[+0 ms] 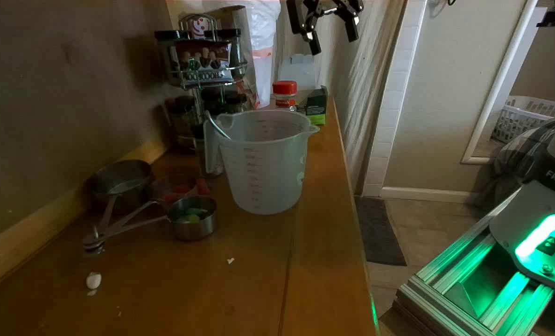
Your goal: Remove the packet from the rack and put it in the jar
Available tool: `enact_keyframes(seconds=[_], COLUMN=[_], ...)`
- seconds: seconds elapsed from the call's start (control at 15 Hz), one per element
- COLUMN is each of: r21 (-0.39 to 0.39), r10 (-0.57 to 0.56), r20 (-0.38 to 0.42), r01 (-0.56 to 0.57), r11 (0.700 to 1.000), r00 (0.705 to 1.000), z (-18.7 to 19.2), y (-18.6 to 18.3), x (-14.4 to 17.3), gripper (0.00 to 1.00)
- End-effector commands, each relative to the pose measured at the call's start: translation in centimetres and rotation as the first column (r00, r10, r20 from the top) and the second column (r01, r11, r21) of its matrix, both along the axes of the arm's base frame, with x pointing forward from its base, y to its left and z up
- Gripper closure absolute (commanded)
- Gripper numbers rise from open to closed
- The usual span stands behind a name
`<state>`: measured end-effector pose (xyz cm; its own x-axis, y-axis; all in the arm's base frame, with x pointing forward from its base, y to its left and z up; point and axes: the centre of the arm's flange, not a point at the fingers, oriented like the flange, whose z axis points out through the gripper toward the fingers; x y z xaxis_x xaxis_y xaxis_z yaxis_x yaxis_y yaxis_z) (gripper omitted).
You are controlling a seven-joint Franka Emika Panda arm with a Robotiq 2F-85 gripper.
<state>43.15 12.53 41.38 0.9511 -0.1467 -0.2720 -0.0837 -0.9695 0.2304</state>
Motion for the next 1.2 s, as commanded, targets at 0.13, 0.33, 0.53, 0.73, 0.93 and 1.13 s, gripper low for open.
enact_keyframes(seconds=[0.13, 0.33, 0.53, 0.73, 0.93, 1.13], r21=[0.000, 0.000, 0.048, 0.116, 0.126, 0.082], r10=[0.000, 0.000, 0.096, 0.203, 0.310, 0.437], r20=[0.000, 0.000, 0.076, 0.195, 0.301, 0.362], r01=[0.000, 0.000, -0.099, -0.228, -0.360, -0.495], r11=[1.000, 1.000, 0.994, 0.967, 0.924, 0.865], r00=[1.000, 1.000, 0.993, 0.960, 0.902, 0.823], z=[0.0, 0.0, -0.2, -0.5, 1.3, 5.6], y=[0.0, 0.0, 0.7, 2.7, 4.5, 5.5], x=[0.0, 0.0, -0.3, -0.2, -2.1, -6.8], gripper=[0.00, 0.00, 0.00, 0.00, 0.00, 0.00])
